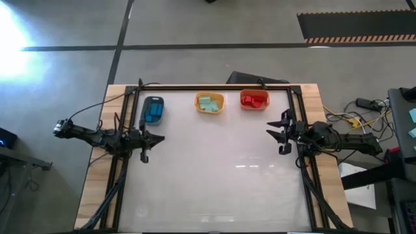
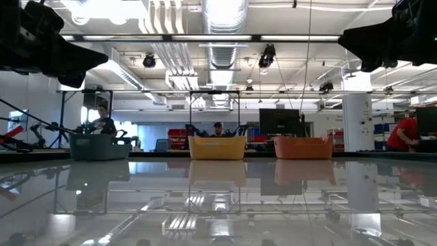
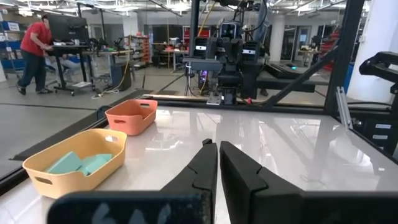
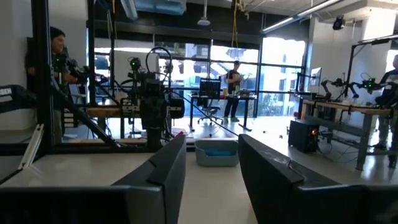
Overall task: Sort & place blocks by color
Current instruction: Return to home position
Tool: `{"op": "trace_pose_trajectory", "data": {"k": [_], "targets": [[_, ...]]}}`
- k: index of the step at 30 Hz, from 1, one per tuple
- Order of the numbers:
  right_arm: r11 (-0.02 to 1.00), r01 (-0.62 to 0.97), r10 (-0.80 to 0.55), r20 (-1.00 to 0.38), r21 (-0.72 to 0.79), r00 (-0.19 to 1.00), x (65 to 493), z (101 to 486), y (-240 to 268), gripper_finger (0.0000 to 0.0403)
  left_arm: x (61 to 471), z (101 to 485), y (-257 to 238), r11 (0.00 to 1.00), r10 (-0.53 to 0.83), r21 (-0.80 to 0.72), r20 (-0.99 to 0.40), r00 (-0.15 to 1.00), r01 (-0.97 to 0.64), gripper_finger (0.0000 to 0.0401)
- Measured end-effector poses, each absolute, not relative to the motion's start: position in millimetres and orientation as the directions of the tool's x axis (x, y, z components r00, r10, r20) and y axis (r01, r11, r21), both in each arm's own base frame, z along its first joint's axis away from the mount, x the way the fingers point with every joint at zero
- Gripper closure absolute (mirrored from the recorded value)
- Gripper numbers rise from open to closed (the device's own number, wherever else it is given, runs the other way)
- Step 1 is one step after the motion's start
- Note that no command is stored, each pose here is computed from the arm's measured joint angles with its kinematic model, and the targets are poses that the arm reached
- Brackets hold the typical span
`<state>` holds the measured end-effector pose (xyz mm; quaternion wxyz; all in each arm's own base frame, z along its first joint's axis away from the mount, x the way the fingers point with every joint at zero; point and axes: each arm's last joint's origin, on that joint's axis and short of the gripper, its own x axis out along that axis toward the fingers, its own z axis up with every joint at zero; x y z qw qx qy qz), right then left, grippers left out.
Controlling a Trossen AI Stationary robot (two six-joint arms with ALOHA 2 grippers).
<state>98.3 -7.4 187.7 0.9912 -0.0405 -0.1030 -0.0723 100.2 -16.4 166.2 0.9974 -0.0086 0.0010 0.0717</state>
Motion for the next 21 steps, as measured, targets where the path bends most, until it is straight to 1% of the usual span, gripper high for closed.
{"op": "trace_pose_trajectory", "data": {"k": [10, 21], "targets": [[0.986, 0.152, -0.135, 0.210, -0.065, 0.968, 98.4, 187.6, -7.4, 0.0278, 100.4, 165.8, -16.4, 0.990, 0.143, -0.016, -0.006, 0.990, -0.143, 0.0398], [0.986, 0.152, -0.135, 0.209, -0.065, 0.969, 98.4, 187.4, -7.4, 0.0265, 101.8, 163.7, -16.8, 0.990, 0.143, -0.007, -0.027, 0.989, -0.144, 0.0398]]}}
